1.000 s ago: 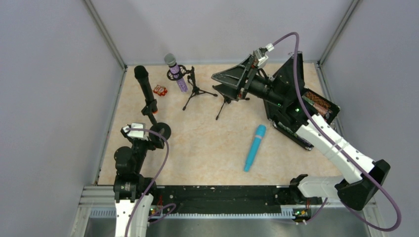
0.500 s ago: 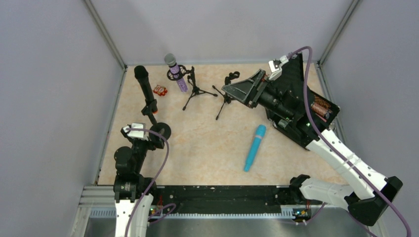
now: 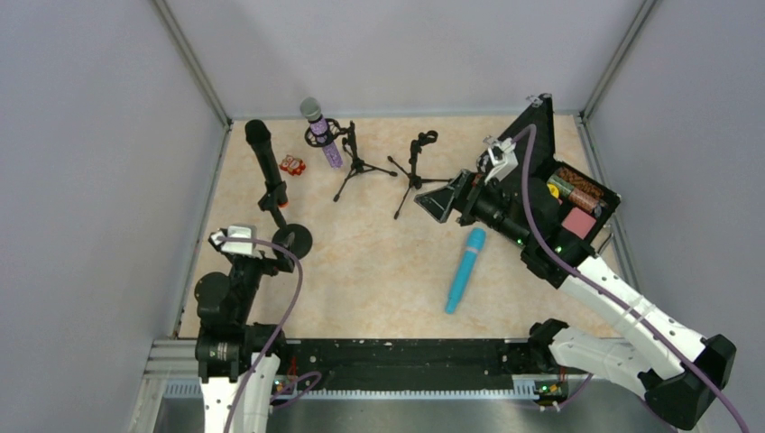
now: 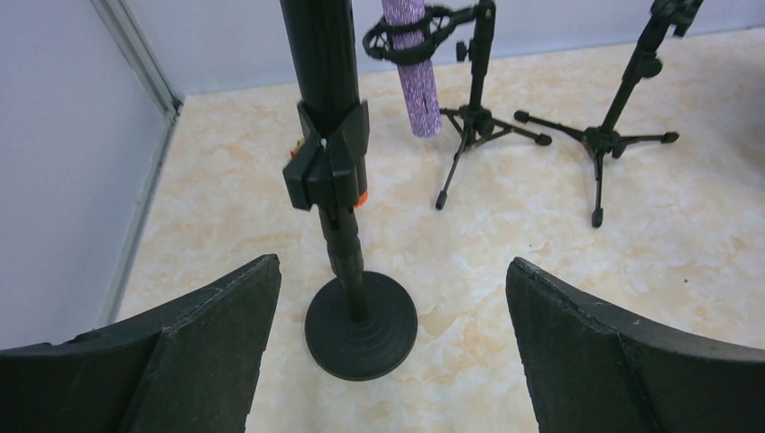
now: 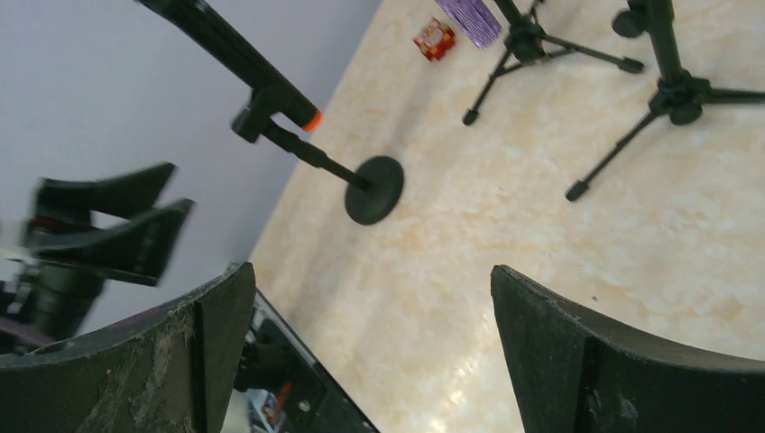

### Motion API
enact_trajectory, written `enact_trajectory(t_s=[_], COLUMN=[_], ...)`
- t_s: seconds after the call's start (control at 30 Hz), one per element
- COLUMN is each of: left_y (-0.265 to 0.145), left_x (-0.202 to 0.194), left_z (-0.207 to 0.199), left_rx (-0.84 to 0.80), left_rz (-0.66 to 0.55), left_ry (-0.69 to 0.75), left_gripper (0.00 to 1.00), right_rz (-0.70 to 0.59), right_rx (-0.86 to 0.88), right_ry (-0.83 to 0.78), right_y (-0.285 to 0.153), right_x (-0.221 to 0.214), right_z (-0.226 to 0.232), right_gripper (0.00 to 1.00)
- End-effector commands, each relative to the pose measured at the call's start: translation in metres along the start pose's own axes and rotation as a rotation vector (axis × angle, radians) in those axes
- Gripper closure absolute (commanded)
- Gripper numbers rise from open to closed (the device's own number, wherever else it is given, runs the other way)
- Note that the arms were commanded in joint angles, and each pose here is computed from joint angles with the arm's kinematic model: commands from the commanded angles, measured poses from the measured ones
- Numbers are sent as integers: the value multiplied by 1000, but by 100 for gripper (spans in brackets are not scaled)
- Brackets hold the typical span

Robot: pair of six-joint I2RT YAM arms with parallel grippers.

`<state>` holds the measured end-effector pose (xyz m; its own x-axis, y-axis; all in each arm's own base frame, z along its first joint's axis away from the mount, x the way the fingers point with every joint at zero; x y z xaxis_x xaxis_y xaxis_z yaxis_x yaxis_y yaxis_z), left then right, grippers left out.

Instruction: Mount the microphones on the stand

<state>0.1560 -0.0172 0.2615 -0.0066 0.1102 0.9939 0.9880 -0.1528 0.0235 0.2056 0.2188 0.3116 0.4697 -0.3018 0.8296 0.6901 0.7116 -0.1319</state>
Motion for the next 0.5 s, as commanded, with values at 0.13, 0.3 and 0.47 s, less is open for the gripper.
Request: enact_trajectory(t_s=[0.13,0.3,0.47], left_y=[-6,13,37], left_x=[74,116,153], left_z=[-25,-52,-75], left_rx=[-121,-289,-475], left_rz=[-9,61,6], left_ry=[-7,-133,-247], left_gripper=[1,1,1], right_rz=[112,196,263], right_rx=[-57,-122,-139], right_ry=[-113,-109,-63], right_y=[-6,-10,-17], right_x=[-52,-84,-114], right_z=[-38,-61,-74], right_gripper=[1,1,1])
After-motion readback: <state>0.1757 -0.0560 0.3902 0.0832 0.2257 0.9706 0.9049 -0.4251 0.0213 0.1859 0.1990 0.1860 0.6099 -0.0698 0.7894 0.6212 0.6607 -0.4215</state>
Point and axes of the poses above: each gripper's point midway between its finger pads, its own y axis out along the fingers, its own z axis along the line the jaws close on, x = y × z, the point moved 5 cm from there along -y, back along the fingers, and after that the axes turned 8 degrees about -y, right-handed, at the moved point
